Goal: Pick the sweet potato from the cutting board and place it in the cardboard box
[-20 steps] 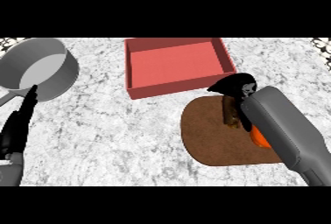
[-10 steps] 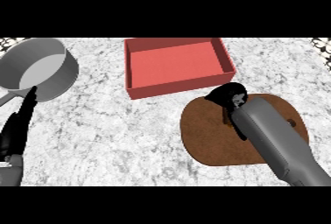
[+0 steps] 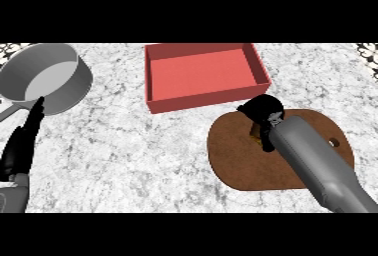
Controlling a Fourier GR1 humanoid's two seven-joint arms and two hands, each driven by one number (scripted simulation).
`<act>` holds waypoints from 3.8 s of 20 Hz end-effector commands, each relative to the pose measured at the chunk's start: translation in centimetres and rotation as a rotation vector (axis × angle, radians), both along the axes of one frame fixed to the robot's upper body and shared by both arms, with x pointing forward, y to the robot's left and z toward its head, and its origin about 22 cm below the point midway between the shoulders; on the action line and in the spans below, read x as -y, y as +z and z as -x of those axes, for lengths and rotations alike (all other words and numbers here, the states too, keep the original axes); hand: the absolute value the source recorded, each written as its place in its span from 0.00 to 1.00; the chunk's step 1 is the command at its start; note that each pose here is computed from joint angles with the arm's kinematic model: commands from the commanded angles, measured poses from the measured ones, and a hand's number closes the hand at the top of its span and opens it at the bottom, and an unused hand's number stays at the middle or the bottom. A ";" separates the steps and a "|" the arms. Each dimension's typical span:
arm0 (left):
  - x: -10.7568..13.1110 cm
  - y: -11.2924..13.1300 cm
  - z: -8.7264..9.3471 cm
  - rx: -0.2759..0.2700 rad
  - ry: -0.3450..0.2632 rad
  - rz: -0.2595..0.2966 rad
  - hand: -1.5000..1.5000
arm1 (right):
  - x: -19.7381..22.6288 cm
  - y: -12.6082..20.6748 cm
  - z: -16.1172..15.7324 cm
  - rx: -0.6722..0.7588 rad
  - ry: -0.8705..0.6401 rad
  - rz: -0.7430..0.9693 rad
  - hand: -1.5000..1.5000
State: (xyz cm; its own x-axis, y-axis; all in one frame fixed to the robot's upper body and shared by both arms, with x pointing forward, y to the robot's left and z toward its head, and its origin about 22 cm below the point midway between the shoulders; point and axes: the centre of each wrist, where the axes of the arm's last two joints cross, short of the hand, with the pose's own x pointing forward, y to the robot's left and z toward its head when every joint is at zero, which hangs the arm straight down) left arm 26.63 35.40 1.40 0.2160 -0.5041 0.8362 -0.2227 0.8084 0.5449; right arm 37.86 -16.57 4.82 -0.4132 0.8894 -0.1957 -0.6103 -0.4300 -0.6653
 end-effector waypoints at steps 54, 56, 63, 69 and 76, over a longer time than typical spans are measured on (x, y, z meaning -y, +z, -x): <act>1.8 0.2 -1.2 0.027 -0.056 -0.014 0.50 | -8.1 15.5 -7.9 1.000 -0.833 -0.901 1.00; 1.4 0.8 -1.0 0.036 -0.075 -0.006 0.50 | -6.6 13.8 -8.5 1.021 -0.843 -0.866 1.00; 1.3 0.1 -1.6 0.032 -0.092 0.001 0.50 | -4.3 12.9 -9.6 0.970 -1.016 -0.841 1.00; 2.2 2.0 -2.7 0.051 -0.091 -0.003 0.50 | -4.2 9.9 -9.4 0.903 -1.086 -0.926 0.00; 2.2 2.0 -2.7 0.047 -0.102 0.002 0.50 | -4.3 11.0 -9.6 1.072 -0.993 -1.057 0.00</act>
